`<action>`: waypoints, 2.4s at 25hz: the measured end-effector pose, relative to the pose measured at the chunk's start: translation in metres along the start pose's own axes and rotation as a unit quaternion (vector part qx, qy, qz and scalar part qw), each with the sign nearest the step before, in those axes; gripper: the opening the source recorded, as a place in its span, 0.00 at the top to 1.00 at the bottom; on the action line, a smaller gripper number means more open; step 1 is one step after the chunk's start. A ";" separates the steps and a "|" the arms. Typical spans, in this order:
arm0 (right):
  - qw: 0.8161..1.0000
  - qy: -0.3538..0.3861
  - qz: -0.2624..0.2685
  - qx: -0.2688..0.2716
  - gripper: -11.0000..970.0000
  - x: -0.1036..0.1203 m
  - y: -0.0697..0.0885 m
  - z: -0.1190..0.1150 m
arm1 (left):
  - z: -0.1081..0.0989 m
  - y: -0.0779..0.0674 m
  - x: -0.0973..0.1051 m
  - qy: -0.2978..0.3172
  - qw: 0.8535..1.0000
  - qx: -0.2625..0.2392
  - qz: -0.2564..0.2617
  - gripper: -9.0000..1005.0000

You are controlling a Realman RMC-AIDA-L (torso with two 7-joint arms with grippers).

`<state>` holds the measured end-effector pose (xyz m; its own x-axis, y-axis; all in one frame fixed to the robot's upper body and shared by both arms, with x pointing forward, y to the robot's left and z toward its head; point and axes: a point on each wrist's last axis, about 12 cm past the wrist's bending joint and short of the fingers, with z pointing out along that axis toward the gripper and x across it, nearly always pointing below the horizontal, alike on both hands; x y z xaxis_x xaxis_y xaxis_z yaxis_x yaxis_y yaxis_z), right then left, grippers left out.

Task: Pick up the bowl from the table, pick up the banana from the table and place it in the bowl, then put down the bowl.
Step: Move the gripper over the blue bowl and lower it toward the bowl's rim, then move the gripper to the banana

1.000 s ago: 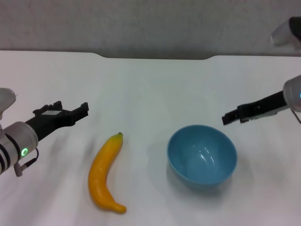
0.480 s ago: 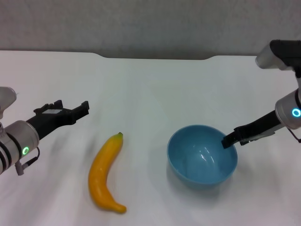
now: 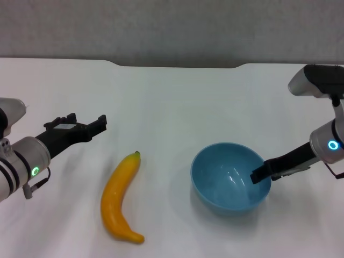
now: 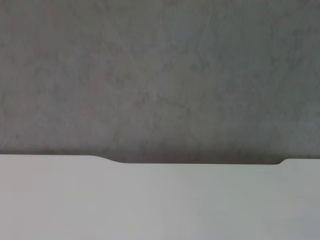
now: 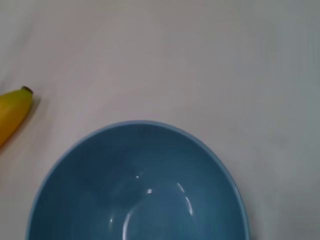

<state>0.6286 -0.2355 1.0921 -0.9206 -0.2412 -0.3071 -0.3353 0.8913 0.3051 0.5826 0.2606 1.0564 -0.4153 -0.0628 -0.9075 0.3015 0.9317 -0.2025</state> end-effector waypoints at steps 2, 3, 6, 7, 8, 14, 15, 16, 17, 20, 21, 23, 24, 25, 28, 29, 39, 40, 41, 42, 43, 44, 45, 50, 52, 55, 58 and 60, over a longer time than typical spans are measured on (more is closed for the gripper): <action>1.000 0.000 -0.002 0.002 0.40 0.002 -0.001 0.002 | 0.000 0.000 0.000 0.000 1.000 0.000 0.000 0.12; 1.000 0.000 -0.003 0.003 0.40 0.003 -0.002 0.004 | 0.000 0.000 0.000 0.000 1.000 -0.001 0.000 0.12; 1.000 -0.003 -0.003 0.007 0.40 0.003 -0.003 0.006 | 0.000 0.001 0.000 0.000 1.000 -0.001 0.000 0.12; 1.000 -0.005 -0.003 0.008 0.40 0.003 -0.004 0.006 | 0.000 0.001 0.000 0.000 1.000 -0.002 0.000 0.12; 1.000 -0.007 -0.004 0.009 0.40 0.003 -0.004 0.006 | 0.000 0.001 0.000 0.000 1.000 -0.002 0.000 0.12; 0.999 -0.030 -0.014 -0.015 0.40 0.002 -0.001 0.008 | 0.000 0.002 0.000 -0.001 1.000 -0.004 -0.001 0.12; 0.999 -0.032 -0.014 -0.017 0.40 0.002 -0.001 0.008 | 0.000 0.002 0.000 -0.001 1.000 -0.003 -0.002 0.12; 0.999 -0.033 -0.014 -0.019 0.40 0.002 0.000 0.008 | 0.000 0.001 0.000 -0.001 1.000 -0.003 -0.002 0.12; 0.999 -0.034 -0.014 -0.019 0.40 0.002 -0.001 0.009 | 0.000 0.001 0.000 -0.001 1.000 -0.003 -0.002 0.12; 0.999 -0.034 -0.011 -0.022 0.40 0.003 0.000 0.010 | 0.000 0.001 -0.001 -0.002 1.000 -0.003 -0.002 0.12; 0.999 -0.033 -0.010 -0.023 0.40 0.004 0.000 0.010 | 0.000 0.001 -0.001 -0.002 1.000 -0.003 -0.002 0.12; 0.999 -0.030 -0.010 -0.023 0.40 0.005 0.000 0.011 | 0.000 0.001 -0.001 -0.002 1.000 -0.004 -0.002 0.12; 0.999 -0.030 -0.010 -0.023 0.40 0.005 0.000 0.011 | 0.000 0.001 -0.001 -0.002 1.000 -0.003 -0.002 0.12; 0.999 -0.030 -0.010 -0.022 0.40 0.005 0.000 0.011 | 0.000 0.001 -0.001 -0.002 1.000 -0.003 -0.002 0.12; 0.999 -0.031 -0.010 -0.021 0.41 0.005 -0.001 0.012 | 0.000 0.001 -0.001 -0.002 1.000 -0.004 -0.002 0.12; 0.999 -0.032 -0.010 -0.020 0.41 0.005 -0.001 0.012 | 0.000 0.001 -0.001 -0.002 1.000 -0.004 -0.002 0.12; 0.999 -0.038 -0.016 -0.001 0.45 0.005 -0.004 0.015 | 0.003 0.001 0.000 0.000 1.000 -0.003 -0.006 0.12; 0.999 -0.038 -0.019 0.002 0.49 0.005 -0.004 0.016 | 0.003 0.000 0.000 0.001 1.000 -0.003 -0.007 0.12; 0.999 -0.038 -0.023 0.005 0.52 0.004 -0.004 0.016 | 0.003 0.000 0.000 0.001 1.000 -0.002 -0.007 0.12; 0.999 -0.037 -0.027 0.009 0.56 0.004 -0.003 0.017 | 0.003 0.000 0.001 0.002 1.000 -0.002 -0.007 0.12; 0.999 -0.038 -0.031 0.012 0.60 0.005 -0.003 0.019 | 0.003 0.000 0.001 0.002 1.000 -0.001 -0.007 0.12; 0.999 -0.038 -0.034 0.017 0.64 0.005 -0.003 0.020 | 0.003 0.000 0.001 0.002 1.000 -0.001 -0.007 0.12; 0.998 -0.039 -0.036 0.020 0.66 0.006 -0.003 0.022 | 0.003 -0.001 0.001 0.002 1.000 0.001 -0.007 0.12; 0.998 -0.038 -0.048 0.030 0.78 0.007 -0.002 0.025 | 0.004 0.000 0.002 0.005 1.000 0.000 -0.007 0.12; 0.997 -0.040 -0.051 0.031 0.82 0.006 -0.001 0.026 | 0.004 0.000 0.003 0.007 1.000 -0.001 -0.007 0.12; 0.997 -0.041 -0.051 0.030 0.88 0.007 -0.001 0.027 | 0.004 0.001 0.004 0.008 1.000 -0.001 -0.008 0.12; 0.997 -0.042 -0.051 0.030 0.93 0.007 -0.001 0.027 | 0.004 0.001 0.005 0.010 1.000 -0.002 -0.009 0.12; 0.997 -0.047 -0.050 0.030 0.96 0.006 0.000 0.027 | 0.004 0.002 0.006 0.010 1.000 -0.003 -0.009 0.12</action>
<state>0.6286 -0.2272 1.0662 -0.8593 -0.2957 -0.4174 -0.4097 0.8864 0.2155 0.5839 0.2604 1.0498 -0.4386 -0.0724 -0.8958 0.2890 0.9324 -0.2169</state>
